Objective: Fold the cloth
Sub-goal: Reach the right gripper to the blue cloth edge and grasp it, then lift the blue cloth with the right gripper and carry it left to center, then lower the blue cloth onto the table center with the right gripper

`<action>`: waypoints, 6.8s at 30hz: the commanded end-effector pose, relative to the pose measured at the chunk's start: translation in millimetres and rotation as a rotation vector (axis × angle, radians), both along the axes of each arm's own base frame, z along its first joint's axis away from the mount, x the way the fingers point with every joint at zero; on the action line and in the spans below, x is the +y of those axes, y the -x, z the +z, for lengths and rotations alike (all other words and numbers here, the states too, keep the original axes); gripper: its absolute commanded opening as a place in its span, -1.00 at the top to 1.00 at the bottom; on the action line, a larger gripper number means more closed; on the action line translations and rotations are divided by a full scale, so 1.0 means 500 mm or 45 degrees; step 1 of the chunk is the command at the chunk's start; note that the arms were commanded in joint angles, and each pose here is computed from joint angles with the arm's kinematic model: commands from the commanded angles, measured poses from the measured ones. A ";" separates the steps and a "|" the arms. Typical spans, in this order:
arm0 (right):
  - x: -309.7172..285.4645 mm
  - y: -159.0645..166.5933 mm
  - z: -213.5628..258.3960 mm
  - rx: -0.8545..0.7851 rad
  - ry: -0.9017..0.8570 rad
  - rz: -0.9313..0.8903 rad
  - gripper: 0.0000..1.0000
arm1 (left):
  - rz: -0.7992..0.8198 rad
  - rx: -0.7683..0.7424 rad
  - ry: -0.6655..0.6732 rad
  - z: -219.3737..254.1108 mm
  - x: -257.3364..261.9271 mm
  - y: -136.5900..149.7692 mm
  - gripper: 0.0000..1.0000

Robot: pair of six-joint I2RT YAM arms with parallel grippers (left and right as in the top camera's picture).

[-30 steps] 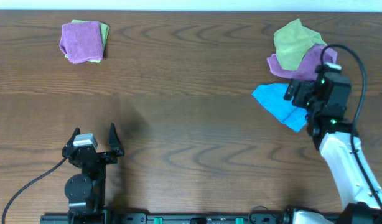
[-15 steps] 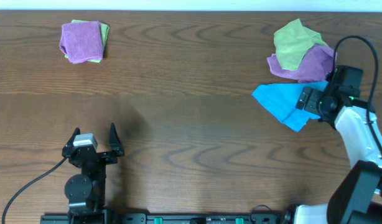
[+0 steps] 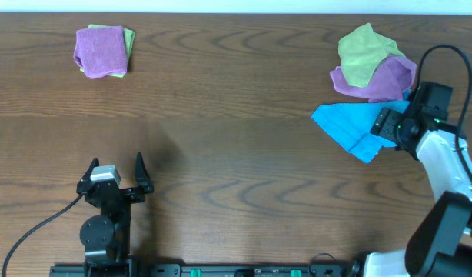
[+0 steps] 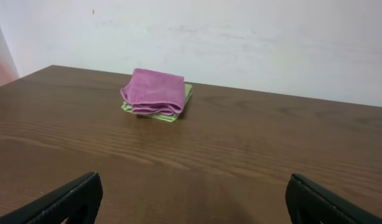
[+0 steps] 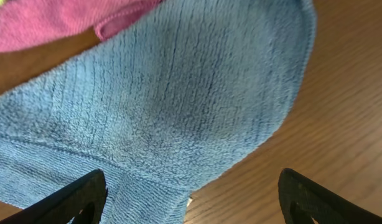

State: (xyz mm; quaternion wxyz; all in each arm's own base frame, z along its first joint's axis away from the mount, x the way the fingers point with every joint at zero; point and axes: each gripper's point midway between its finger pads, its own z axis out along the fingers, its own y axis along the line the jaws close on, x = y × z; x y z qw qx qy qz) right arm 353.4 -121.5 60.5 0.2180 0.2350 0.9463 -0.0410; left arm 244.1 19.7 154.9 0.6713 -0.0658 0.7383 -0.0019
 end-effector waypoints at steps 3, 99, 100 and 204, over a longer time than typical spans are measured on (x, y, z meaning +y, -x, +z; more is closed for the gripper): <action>0.010 -0.005 -0.020 0.026 -0.056 0.030 -0.74 | 0.009 0.078 0.008 -0.039 0.001 0.003 -0.91; 0.744 0.158 0.544 -0.496 0.064 1.665 0.97 | 0.009 0.078 0.008 -0.039 0.001 0.003 -0.91; 0.755 0.181 0.560 -0.531 0.053 1.702 0.97 | 0.009 0.078 0.008 -0.039 0.001 0.003 -0.91; 1.074 -0.112 0.092 -0.305 -0.328 1.983 -0.99 | 0.009 0.078 0.008 -0.039 0.001 0.003 -0.91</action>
